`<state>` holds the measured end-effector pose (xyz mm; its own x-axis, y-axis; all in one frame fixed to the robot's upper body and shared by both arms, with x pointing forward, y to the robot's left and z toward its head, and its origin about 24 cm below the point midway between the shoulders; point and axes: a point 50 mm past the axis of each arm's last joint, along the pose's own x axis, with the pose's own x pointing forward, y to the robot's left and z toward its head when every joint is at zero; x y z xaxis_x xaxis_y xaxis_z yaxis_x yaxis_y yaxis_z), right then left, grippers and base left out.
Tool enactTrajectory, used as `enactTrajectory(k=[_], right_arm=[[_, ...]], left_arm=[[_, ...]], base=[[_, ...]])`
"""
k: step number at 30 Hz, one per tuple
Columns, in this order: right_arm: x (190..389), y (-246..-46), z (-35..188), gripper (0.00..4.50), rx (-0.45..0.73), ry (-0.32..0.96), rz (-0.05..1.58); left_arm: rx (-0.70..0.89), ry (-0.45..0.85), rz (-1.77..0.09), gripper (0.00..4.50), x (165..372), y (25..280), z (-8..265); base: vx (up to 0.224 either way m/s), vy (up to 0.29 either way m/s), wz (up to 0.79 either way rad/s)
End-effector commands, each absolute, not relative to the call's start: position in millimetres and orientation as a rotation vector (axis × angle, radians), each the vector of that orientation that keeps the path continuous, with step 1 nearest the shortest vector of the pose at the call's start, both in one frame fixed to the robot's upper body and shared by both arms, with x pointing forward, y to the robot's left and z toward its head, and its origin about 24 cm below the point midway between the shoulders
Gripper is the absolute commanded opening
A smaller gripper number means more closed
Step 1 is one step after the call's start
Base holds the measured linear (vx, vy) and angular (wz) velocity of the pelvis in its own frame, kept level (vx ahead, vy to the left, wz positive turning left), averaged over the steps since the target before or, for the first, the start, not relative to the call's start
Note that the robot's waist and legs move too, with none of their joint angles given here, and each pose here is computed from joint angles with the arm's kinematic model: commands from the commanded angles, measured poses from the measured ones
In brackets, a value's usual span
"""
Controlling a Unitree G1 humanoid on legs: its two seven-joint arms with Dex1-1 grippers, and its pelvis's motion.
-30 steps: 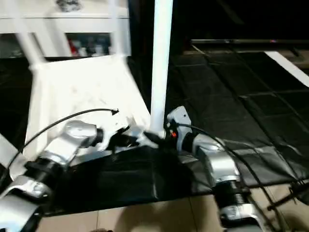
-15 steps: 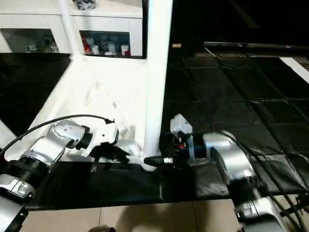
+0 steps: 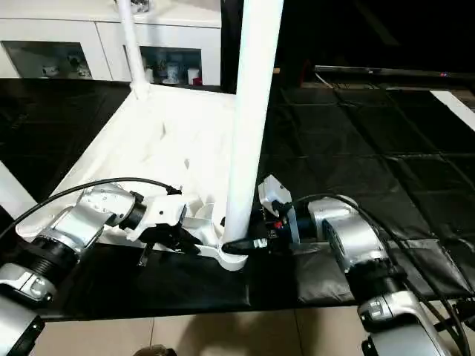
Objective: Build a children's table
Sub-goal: Rotate leg to tighten
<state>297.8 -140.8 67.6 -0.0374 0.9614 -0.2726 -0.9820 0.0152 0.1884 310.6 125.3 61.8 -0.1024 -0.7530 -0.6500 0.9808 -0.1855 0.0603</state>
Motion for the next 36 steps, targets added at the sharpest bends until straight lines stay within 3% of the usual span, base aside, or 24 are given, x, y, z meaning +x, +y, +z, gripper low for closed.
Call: enactTrajectory(k=[1,10,12,16,20,27,31,32,36], right_arm=[[296.4,-139.2,69,2.25,-0.074,0.373,1.618],[294.6,-136.6,67,2.08,-0.069,0.376,1.634],[291.4,-133.1,68,2.07,-0.013,0.356,1.625],[287.2,-127.0,63,2.07,0.025,0.324,1.512],[290.4,-113.4,50,2.06,0.001,0.330,1.294],[307.6,-75.7,41,1.97,0.027,0.367,0.891],[314.1,-57.2,49,1.96,0.011,0.321,0.821],[314.5,-55.2,51,2.29,0.007,0.308,0.821],[311.4,-55.7,48,2.66,-0.024,0.314,0.829]], left_arm=[[0.703,0.505,-1.693,0.00,308,122,57],[0.667,0.508,-1.683,0.00,310,120,57],[0.611,0.505,-1.641,0.00,312,119,58],[0.517,0.483,-1.551,0.00,316,110,59],[0.435,0.459,-1.429,0.00,320,96,58],[0.278,0.440,-1.201,0.00,327,61,62],[0.240,0.423,-1.131,0.00,330,45,67],[0.240,0.422,-1.129,0.00,329,44,67],[0.256,0.411,-1.122,0.00,330,47,68]], base=[[0.000,0.000,0.00],[0.000,0.000,0.00],[0.000,0.000,0.00],[0.000,0.000,0.00],[0.000,0.000,0.00],[0.000,0.000,0.00],[0.000,0.000,0.00],[0.000,0.000,0.00],[0.000,0.000,0.00]])
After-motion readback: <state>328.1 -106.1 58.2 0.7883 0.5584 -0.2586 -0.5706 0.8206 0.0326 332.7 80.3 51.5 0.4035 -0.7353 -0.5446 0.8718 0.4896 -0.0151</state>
